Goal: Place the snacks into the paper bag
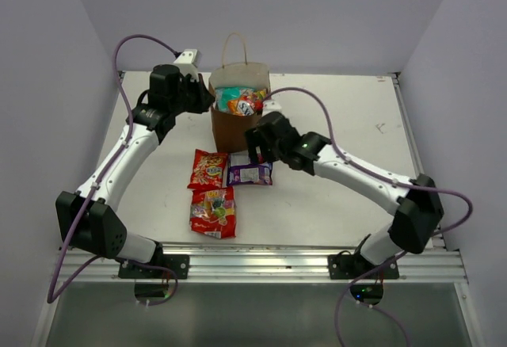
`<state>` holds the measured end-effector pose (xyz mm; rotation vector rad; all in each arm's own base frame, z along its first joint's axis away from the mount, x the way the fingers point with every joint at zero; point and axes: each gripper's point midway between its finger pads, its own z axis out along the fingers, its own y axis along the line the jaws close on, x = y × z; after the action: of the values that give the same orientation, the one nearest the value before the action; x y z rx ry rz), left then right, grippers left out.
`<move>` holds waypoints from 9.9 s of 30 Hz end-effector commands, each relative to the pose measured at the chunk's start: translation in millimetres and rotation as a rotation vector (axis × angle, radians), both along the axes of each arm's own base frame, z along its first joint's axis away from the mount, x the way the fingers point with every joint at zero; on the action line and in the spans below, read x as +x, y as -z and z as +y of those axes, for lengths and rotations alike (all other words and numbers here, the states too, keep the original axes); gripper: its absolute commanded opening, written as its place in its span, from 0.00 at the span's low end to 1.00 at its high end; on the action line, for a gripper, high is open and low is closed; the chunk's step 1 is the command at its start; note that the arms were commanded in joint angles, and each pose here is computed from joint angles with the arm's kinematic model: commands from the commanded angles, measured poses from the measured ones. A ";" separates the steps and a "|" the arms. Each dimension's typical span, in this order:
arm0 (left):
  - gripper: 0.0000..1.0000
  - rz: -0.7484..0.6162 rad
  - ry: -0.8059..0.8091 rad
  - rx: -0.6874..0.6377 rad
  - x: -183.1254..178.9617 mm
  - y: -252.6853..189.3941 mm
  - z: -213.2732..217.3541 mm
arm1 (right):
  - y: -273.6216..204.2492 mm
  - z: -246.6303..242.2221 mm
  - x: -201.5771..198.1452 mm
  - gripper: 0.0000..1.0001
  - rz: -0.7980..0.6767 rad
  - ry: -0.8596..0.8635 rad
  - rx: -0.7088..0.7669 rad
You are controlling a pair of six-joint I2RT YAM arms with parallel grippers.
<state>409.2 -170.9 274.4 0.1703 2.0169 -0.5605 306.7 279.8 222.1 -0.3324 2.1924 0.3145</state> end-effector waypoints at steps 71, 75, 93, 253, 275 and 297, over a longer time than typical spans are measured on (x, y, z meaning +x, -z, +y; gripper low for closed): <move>0.00 -0.038 0.000 0.004 -4.2 -15.7 7.2 | -139.4 67.0 -48.7 0.95 -0.212 -0.330 0.029; 0.00 -0.030 0.003 0.005 -5.5 -12.5 7.0 | -35.3 118.8 -115.5 0.94 -0.009 -0.517 -0.039; 0.00 -0.037 0.000 0.013 -11.1 -14.5 10.0 | 185.7 141.2 -152.6 0.94 0.311 -0.678 -0.401; 0.00 0.003 0.036 -0.004 8.3 -1.1 -3.9 | -116.4 94.2 128.7 0.14 -0.374 -0.209 -0.120; 0.00 0.005 0.046 -0.015 9.1 -0.4 -6.7 | -79.1 -12.6 156.2 0.89 -0.310 0.055 -0.270; 0.00 -0.021 0.064 0.009 -5.3 -15.6 -2.5 | -103.0 -30.0 122.6 0.00 -0.249 0.017 -0.224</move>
<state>412.7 -176.5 264.2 0.2074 2.0477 -0.6040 463.1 257.6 257.3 -0.4723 2.0676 -0.0304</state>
